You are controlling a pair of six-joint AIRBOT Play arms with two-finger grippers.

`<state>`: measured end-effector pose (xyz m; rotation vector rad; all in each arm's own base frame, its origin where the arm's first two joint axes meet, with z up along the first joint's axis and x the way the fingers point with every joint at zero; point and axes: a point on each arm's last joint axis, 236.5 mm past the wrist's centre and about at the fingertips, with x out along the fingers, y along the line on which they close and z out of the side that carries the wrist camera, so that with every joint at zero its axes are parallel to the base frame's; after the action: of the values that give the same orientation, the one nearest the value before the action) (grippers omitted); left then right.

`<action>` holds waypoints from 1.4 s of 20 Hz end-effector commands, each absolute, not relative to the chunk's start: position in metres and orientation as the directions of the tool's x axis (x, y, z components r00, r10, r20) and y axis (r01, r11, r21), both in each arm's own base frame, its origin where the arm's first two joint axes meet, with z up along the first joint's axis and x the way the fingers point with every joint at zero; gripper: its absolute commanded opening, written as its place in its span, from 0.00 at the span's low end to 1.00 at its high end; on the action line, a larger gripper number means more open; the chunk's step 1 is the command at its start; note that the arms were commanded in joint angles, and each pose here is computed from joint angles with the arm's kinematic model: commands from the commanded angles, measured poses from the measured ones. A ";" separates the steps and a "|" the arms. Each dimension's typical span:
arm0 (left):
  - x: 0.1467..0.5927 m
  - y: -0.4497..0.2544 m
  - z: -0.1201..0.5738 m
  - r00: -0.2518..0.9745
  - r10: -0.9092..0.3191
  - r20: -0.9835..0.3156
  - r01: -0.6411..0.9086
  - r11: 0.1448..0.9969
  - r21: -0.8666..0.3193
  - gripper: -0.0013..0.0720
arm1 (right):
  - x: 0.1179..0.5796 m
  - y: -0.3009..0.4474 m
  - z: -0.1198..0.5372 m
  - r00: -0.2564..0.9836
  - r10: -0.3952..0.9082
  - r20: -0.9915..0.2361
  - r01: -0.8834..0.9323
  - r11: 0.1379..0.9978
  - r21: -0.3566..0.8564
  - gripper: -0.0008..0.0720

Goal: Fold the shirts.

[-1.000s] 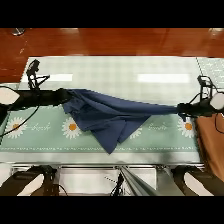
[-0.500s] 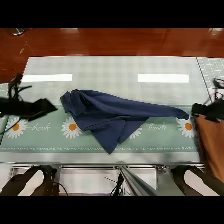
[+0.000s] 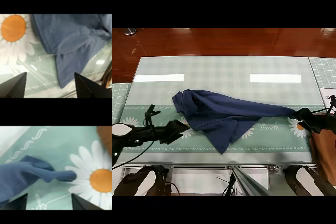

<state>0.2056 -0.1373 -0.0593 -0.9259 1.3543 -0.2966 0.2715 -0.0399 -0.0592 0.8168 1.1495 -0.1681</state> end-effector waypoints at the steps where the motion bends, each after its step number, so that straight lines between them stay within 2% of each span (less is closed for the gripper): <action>1: 0.228 -0.160 -0.071 0.334 -0.665 -0.668 -0.332 0.580 -0.744 0.98 | 0.275 -0.028 -0.055 0.463 0.327 -0.824 0.484 0.685 0.544 0.86; 4: 0.247 -0.169 -0.078 0.392 -0.636 -0.665 -0.346 0.567 -0.747 0.98 | 0.273 -0.025 -0.055 0.453 0.340 -0.824 0.482 0.684 0.547 0.86; 9: 0.249 -0.184 -0.095 0.316 -0.640 -0.701 -0.337 0.615 -0.713 0.97 | 0.292 -0.045 -0.039 0.517 0.272 -0.812 0.473 0.699 0.536 0.86; 10: 0.252 -0.187 -0.095 0.310 -0.642 -0.702 -0.331 0.619 -0.712 0.91 | 0.296 -0.047 -0.032 0.523 0.271 -0.808 0.462 0.707 0.536 0.86; 11: 0.258 -0.189 -0.092 0.310 -0.645 -0.698 -0.301 0.630 -0.716 0.41 | 0.296 -0.049 -0.029 0.516 0.265 -0.814 0.460 0.716 0.524 0.86; 12: 0.263 -0.191 -0.088 0.318 -0.649 -0.691 -0.264 0.640 -0.722 0.07 | 0.293 -0.053 -0.029 0.500 0.250 -0.829 0.472 0.723 0.504 0.86; 15: 0.278 -0.198 -0.067 0.334 -0.673 -0.660 -0.180 0.641 -0.746 0.05 | 0.278 -0.064 -0.040 0.435 0.207 -0.876 0.509 0.746 0.429 0.86; 18: 0.283 -0.203 -0.056 0.336 -0.689 -0.643 -0.139 0.638 -0.757 0.05 | 0.279 -0.066 -0.044 0.430 0.205 -0.879 0.516 0.743 0.426 0.86; 23: 0.283 -0.203 -0.056 0.335 -0.690 -0.642 -0.139 0.638 -0.758 0.05 | 0.302 -0.042 -0.061 0.452 0.349 -0.821 0.507 0.656 0.558 0.86; 26: 0.283 -0.203 -0.056 0.335 -0.690 -0.642 -0.139 0.638 -0.758 0.05 | 0.323 -0.042 -0.073 0.499 0.378 -0.780 0.529 0.580 0.620 0.86; 28: 0.283 -0.203 -0.056 0.335 -0.690 -0.642 -0.139 0.638 -0.758 0.05 | 0.331 -0.041 -0.083 0.488 0.400 -0.776 0.539 0.561 0.628 0.86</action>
<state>0.2829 -0.2028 -0.0564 -0.8420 1.2026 -0.4182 0.3136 -0.0435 -0.0733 0.9563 1.1323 -0.1217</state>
